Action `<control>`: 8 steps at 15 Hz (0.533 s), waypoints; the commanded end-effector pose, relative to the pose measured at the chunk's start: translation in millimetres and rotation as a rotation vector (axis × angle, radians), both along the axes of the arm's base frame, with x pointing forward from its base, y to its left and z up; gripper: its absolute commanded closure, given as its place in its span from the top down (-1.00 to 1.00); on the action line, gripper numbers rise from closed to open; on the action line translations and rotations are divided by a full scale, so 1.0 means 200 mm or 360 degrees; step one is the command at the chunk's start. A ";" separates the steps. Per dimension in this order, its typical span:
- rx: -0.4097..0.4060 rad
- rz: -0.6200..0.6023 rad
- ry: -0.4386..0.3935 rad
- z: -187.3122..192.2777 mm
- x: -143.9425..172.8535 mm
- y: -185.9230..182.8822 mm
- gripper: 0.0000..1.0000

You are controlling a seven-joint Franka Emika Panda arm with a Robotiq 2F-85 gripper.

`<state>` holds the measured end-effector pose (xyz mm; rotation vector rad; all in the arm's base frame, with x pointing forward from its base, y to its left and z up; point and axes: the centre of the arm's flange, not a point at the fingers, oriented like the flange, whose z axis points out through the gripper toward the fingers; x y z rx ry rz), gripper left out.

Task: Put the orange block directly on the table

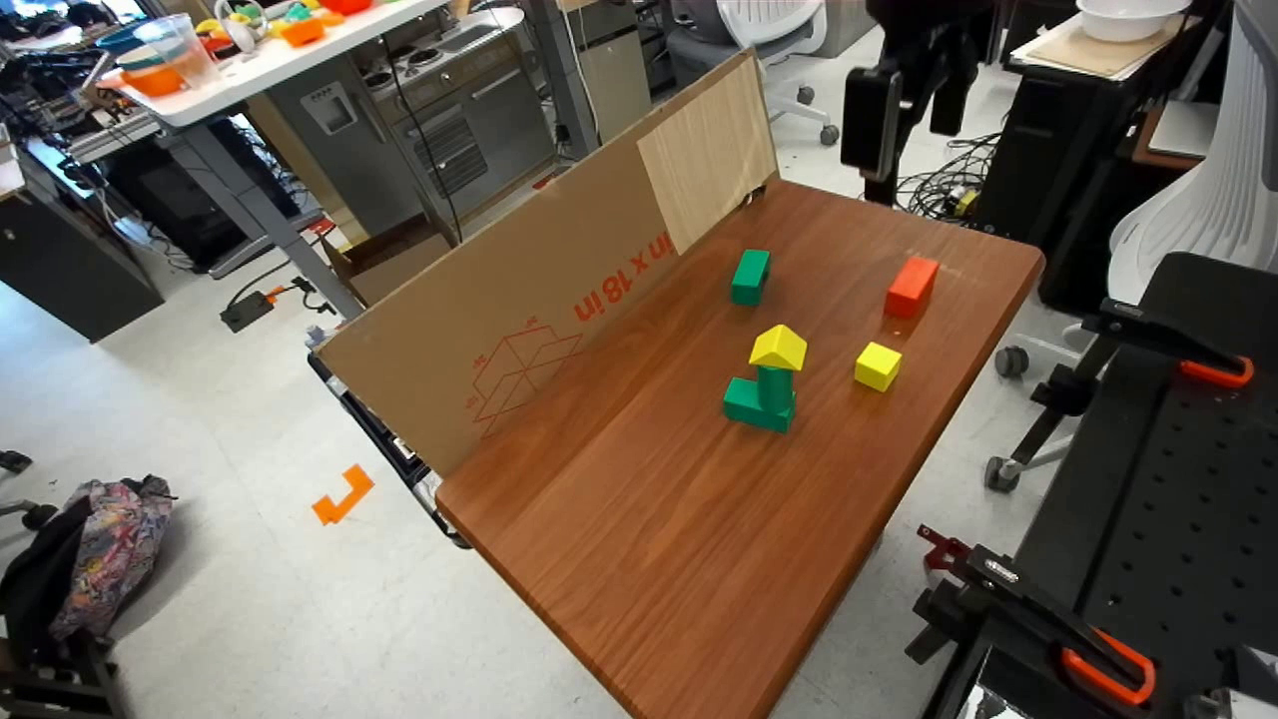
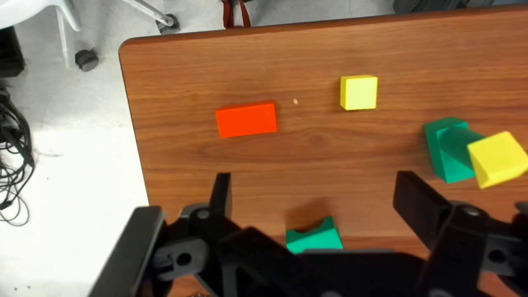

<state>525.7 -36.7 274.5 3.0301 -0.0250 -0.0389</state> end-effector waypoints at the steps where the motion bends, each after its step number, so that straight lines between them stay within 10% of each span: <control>1: 0.0042 -0.0011 -0.0144 0.23 -0.12 0.12 1.00; 8: 0.0104 0.0013 -0.0056 0.27 -0.11 0.23 1.00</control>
